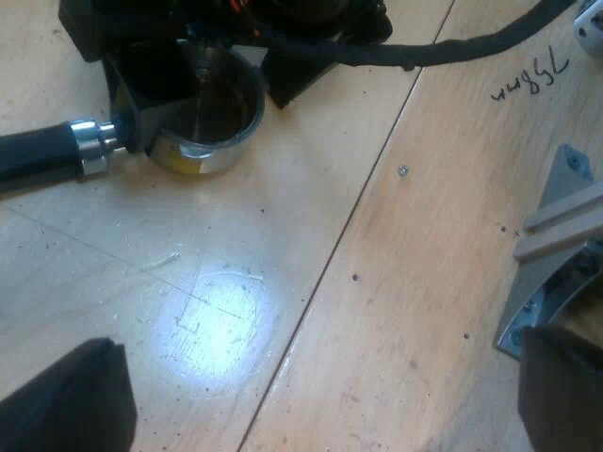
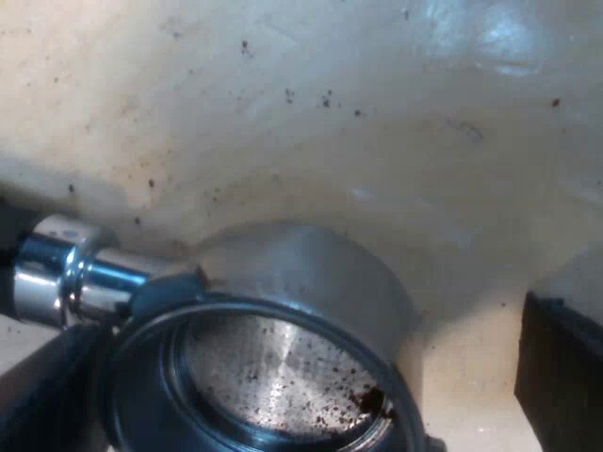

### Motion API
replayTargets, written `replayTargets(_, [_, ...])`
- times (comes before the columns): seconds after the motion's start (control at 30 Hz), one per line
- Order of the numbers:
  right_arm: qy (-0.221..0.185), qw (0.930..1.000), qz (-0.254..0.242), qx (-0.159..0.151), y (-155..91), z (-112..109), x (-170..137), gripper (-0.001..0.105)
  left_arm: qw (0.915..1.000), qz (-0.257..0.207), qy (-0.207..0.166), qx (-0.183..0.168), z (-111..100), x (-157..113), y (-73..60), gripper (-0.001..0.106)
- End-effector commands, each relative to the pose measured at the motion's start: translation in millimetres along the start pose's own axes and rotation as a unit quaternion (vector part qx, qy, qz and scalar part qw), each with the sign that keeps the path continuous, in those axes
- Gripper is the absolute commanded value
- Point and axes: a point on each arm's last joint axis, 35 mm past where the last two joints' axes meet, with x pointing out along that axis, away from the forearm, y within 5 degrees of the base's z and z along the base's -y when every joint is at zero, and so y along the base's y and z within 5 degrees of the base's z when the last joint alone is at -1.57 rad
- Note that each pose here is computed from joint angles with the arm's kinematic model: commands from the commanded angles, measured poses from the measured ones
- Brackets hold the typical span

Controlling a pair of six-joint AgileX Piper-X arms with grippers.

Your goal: Put the handle in the coffee machine

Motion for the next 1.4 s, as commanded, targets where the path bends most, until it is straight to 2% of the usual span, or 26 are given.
replayTargets(0.03, [0.002,1.0000,-0.003,-0.001,0,1,2,0.086,1.0000,-0.007,0.000,0.001,0,0,-0.8,0.085])
replayTargets(0.13, [0.002,1.0000,-0.003,-0.001,0,1,2,0.074,1.0000,-0.007,0.000,0.001,0,0,-0.8,0.085])
replayTargets(0.2, [0.002,1.0000,-0.003,-0.001,0,1,2,0.061,1.0000,-0.007,0.000,0.001,0,0,-0.8,0.085])
replayTargets(0.23, [0.002,1.0000,-0.001,-0.001,0,1,2,0.058,1.0000,-0.007,0.000,0.001,0,0,-0.8,0.085])
replayTargets(0.43, [0.002,1.0000,0.000,-0.001,0,1,2,0.029,1.0000,-0.007,0.000,0.001,0,0,-0.8,0.085])
replayTargets(0.5, [0.002,1.0000,0.000,-0.001,0,1,2,0.015,1.0000,-0.007,0.000,0.001,0,0,-0.8,0.085])
replayTargets(0.53, [0.002,1.0000,0.000,-0.001,0,1,2,0.013,1.0000,-0.007,0.000,0.001,0,0,-0.8,0.085])
replayTargets(0.6, [0.004,1.0000,0.001,-0.004,1,1,2,0.000,1.0000,-0.007,0.000,0.001,0,0,-0.8,0.085])
replayTargets(0.83, [0.007,0.9994,0.008,-0.032,1,1,-3,0.000,1.0000,-0.007,-0.002,0.002,0,0,-0.8,0.085])
replayTargets(1.0, [-0.016,0.9968,0.011,-0.078,0,3,-19,0.000,0.9999,-0.002,-0.001,0.017,0,0,-0.5,0.085])
replayTargets(1.23, [-0.022,0.9932,-0.006,-0.114,-6,2,-31,0.000,0.9998,0.002,-0.005,0.022,1,0,-0.2,0.085])
replayTargets(1.33, [-0.023,0.9899,-0.004,-0.140,-7,2,-37,0.000,0.9997,0.002,-0.005,0.023,1,0,-0.2,0.085])
replayTargets(1.4, [-0.022,0.9866,-0.005,-0.161,-9,2,-44,0.000,0.9993,0.002,-0.005,0.036,1,0,-0.2,0.085])
